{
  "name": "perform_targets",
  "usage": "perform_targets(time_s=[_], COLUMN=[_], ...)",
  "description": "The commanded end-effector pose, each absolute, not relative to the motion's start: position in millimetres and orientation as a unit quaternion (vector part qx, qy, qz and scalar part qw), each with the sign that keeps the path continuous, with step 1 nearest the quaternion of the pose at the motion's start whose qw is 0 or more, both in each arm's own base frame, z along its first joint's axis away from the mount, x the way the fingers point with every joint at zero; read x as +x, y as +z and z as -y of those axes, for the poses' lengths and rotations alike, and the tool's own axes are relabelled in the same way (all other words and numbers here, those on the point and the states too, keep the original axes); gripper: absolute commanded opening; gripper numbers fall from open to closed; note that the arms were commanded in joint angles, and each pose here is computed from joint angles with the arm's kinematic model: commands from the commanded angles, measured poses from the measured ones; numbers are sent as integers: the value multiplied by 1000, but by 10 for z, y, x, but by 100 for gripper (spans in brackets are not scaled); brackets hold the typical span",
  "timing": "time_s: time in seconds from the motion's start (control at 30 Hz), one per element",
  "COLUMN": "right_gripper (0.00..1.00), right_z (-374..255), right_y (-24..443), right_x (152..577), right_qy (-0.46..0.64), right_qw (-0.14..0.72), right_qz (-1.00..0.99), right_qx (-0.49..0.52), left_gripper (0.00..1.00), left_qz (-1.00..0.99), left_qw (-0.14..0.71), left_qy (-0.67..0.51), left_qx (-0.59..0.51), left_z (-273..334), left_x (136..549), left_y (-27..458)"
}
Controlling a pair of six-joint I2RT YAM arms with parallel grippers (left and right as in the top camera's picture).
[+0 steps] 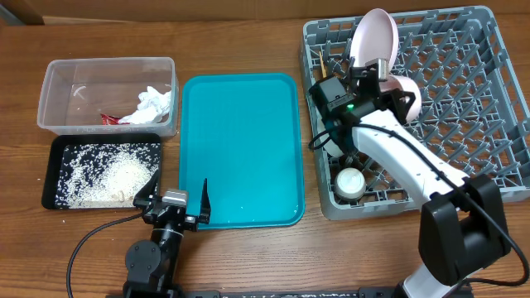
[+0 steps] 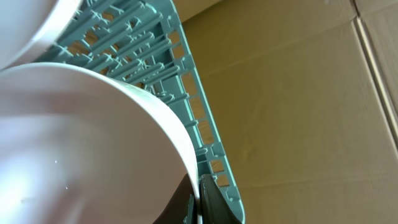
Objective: Sort waste into correct bins and load items into the dishwasher
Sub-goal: 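Lower the pink bowl into the rack and open the right gripper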
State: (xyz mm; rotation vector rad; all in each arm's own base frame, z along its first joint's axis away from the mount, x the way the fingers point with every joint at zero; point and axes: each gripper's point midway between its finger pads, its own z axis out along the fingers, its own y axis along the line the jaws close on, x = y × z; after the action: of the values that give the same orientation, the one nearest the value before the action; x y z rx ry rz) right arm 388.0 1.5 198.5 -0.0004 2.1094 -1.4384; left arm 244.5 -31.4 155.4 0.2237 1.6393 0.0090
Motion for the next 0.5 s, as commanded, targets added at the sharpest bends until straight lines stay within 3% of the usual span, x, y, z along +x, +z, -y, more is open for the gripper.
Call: perform_targets(time_s=[0.0, 0.47], right_gripper=[4, 4], right_z=[-13, -284], right_y=[1899, 1680], right_x=[3897, 3850], right_qy=[-542, -553], right_qw=[274, 250], right_qz=[-794, -791], right_qx=[-16, -81], left_gripper=[100, 100], left_qz=[-727, -727], left_qw=[679, 679], left_qy=[15, 15], left_qx=[101, 101], left_z=[286, 286], left_x=[2445, 2446], left_y=[1557, 1555])
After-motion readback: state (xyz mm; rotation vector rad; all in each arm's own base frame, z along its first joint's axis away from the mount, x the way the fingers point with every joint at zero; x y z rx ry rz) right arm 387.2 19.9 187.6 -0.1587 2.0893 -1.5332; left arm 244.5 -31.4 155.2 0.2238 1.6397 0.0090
